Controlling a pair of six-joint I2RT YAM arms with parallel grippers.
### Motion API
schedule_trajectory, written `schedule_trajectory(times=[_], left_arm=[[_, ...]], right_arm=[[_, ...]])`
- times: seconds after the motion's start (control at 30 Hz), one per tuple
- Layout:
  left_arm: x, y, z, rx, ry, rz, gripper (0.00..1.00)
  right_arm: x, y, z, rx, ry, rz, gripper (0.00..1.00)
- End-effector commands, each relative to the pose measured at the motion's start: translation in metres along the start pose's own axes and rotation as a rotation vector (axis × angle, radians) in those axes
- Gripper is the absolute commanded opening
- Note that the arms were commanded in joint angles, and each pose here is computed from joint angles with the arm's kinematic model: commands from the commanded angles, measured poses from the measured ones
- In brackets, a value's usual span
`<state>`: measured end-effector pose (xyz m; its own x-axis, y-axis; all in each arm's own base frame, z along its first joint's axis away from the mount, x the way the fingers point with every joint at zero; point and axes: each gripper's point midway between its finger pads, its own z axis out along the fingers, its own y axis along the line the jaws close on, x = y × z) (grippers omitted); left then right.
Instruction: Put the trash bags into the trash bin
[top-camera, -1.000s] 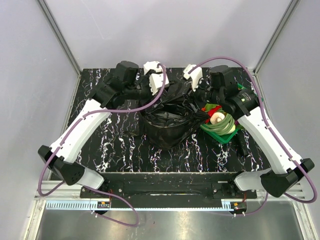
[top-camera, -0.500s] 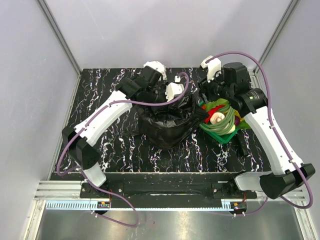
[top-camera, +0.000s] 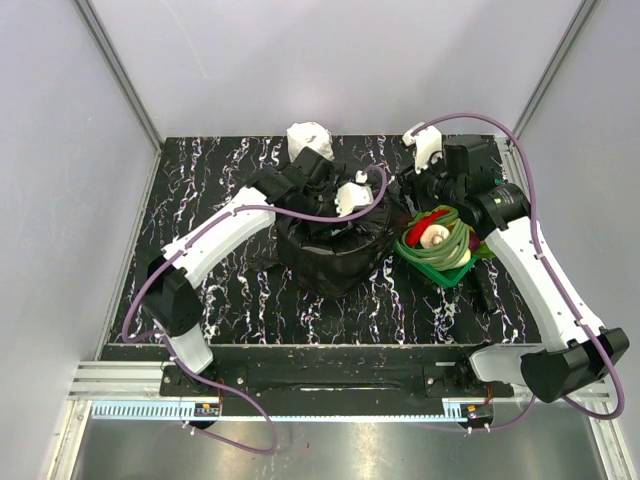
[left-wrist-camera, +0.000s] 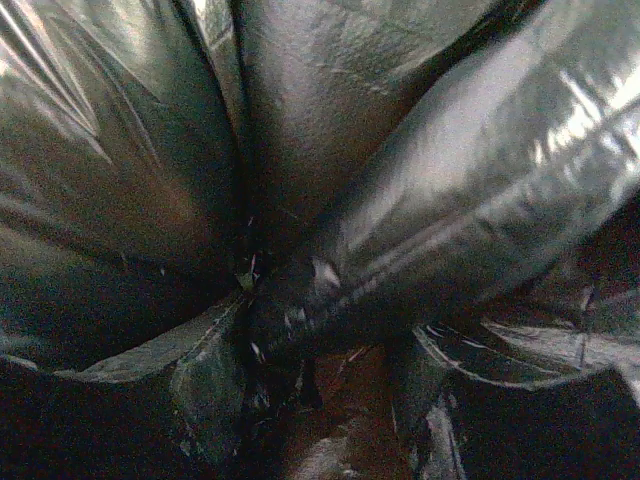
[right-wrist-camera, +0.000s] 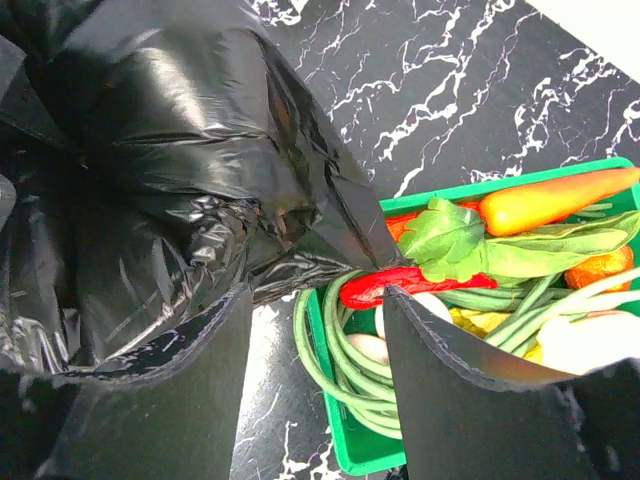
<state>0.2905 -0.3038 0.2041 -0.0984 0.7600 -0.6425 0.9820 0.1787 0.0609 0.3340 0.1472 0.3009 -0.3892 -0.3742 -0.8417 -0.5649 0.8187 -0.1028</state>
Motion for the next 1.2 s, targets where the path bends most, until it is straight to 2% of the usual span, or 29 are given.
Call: schedule_trajectory(times=[0.0, 0.23, 0.43, 0.8, 1.17], left_arm=[[0.004, 0.009, 0.010, -0.046, 0.007, 0.018, 0.59], [0.013, 0.013, 0.023, -0.061, 0.035, 0.040, 0.70], [0.016, 0.016, 0.031, -0.063, 0.052, 0.059, 0.72], [0.020, 0.017, 0.035, -0.073, 0.045, 0.093, 0.74], [0.022, 0.017, 0.035, -0.080, 0.042, 0.122, 0.75]], right_arm=[[-0.013, -0.003, -0.009, 0.014, -0.074, 0.008, 0.61], [-0.004, -0.003, -0.007, 0.018, -0.062, 0.018, 0.61], [-0.012, 0.000, -0.003, -0.017, -0.084, 0.038, 0.62], [-0.075, 0.002, 0.020, -0.104, -0.178, 0.104, 0.66], [-0.085, 0.021, 0.072, -0.298, -0.121, 0.116, 0.68]])
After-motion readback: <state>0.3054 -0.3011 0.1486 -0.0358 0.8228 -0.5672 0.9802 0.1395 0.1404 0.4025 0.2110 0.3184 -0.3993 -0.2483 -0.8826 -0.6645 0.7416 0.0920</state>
